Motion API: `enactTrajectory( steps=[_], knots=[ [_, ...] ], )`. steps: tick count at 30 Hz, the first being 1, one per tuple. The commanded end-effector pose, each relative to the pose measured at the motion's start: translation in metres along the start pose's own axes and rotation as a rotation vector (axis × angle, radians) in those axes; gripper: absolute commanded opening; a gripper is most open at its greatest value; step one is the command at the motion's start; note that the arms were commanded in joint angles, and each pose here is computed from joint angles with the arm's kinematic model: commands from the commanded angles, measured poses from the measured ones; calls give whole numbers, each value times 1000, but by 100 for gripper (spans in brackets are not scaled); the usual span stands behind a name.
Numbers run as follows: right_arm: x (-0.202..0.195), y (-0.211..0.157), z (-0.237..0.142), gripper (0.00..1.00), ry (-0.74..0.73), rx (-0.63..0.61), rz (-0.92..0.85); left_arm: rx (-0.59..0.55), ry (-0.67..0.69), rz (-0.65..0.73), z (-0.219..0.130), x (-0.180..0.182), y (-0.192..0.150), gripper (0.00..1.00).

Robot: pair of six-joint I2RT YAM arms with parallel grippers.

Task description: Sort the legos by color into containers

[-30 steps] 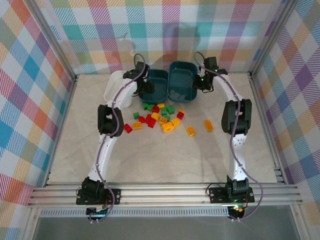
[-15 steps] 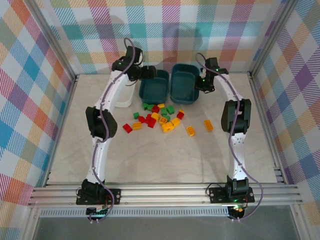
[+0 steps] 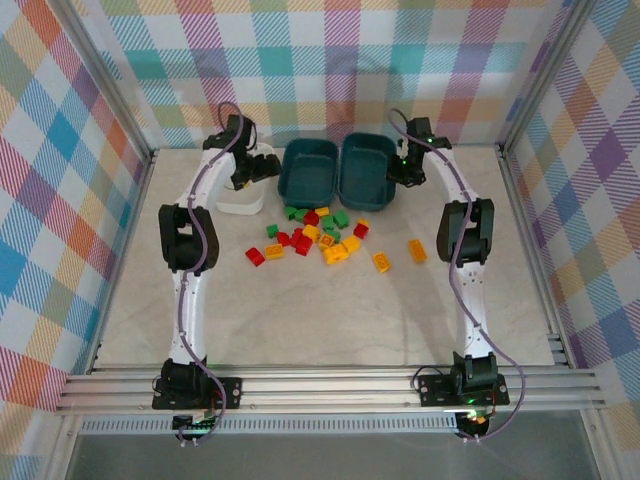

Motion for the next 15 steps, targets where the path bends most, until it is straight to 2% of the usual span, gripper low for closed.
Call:
enactTrajectory(
  steps=[1,7,15],
  knots=[
    [4,3,-7,17,33,4,6,16,-127,-4,7,-14,0,91],
    [9,5,-20,36,55,-7,9,41,-275,6,18,-34,-1,93],
    [12,-8,-63,53,12,-74,11,40,-393,47,26,-68,-2,94]
  ],
)
Point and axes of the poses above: each hand's point on the last joint's axis, 136 mm out from that joint toward the fingers, its own z axis out along the fingers, its own x axis along the line the jaws close on, y = z × x, the point moved 10 cm from there along -z, back along the fingers, and after that the axes turned 6 degrees about -z, right-handed, at the moved point
